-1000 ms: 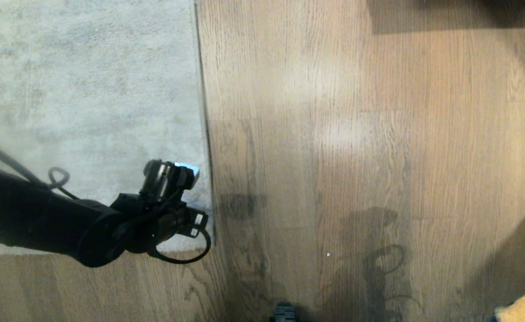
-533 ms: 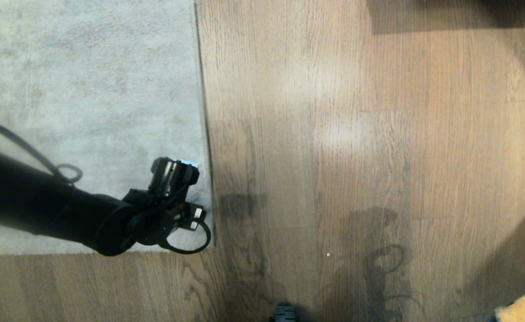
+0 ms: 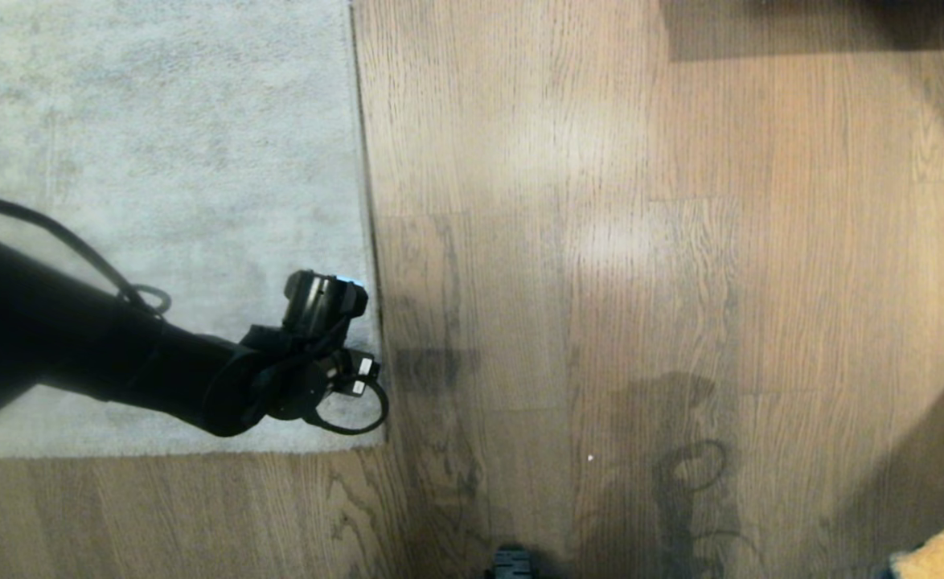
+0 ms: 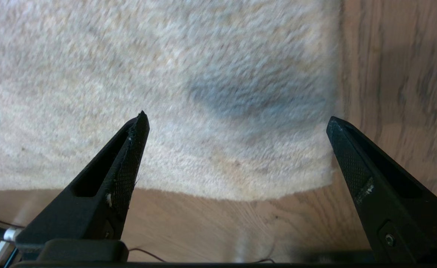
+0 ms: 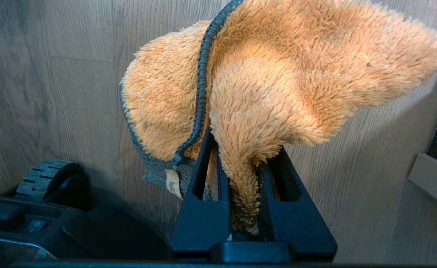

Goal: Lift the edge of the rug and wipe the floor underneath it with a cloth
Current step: Lift up the carpet

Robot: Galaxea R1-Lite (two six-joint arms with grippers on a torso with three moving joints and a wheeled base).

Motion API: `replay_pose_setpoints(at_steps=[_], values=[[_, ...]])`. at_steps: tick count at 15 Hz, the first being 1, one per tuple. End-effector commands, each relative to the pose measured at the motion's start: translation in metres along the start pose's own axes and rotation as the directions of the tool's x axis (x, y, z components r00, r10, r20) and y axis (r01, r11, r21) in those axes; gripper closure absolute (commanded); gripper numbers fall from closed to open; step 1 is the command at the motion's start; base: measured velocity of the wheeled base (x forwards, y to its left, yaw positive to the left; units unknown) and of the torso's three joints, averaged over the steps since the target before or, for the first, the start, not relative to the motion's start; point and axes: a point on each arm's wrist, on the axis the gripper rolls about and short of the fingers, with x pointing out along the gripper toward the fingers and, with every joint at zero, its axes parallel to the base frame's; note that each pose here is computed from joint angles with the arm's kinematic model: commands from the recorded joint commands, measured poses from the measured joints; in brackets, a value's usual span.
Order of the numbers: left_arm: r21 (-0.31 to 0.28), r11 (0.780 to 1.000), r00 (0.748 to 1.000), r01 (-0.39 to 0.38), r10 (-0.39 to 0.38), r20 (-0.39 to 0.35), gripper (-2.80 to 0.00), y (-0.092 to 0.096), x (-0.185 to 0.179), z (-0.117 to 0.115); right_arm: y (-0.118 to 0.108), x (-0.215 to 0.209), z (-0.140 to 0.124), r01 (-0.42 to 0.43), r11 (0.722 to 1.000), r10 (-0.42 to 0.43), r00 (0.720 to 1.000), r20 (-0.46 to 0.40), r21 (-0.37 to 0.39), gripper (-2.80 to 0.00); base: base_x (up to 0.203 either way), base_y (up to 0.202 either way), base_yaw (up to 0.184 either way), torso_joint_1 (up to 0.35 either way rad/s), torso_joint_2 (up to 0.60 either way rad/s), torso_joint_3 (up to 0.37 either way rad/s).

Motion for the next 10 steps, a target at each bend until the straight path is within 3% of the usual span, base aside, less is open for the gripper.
replay_pose_setpoints(at_steps=[1, 3, 10], values=[[0.004, 1.0, 1.0, -0.013, 0.013, -0.001, -2.8, -0.002, 0.006, 0.001, 0.0, 0.0, 0.0, -0.002, 1.0, 0.002, 1.0, -0.001, -0.001, 0.0, 0.0, 0.0, 0.0, 0.0, 0.0, 0.0], [0.022, 0.999, 0.999, -0.046, 0.046, 0.001, -2.8, 0.001, 0.012, 0.003, 0.0, 0.0, 0.0, -0.002, 1.0, 0.002, 1.0, -0.001, -0.001, 0.0, 0.0, 0.0, 0.0, 0.0, 0.0, 0.0], [0.005, 0.998, 0.998, -0.058, 0.058, 0.011, -2.8, 0.001, 0.024, 0.011, 0.0, 0.0, 0.0, -0.002, 1.0, 0.002, 1.0, -0.001, -0.001, 0.0, 0.0, 0.0, 0.0, 0.0, 0.0, 0.0]])
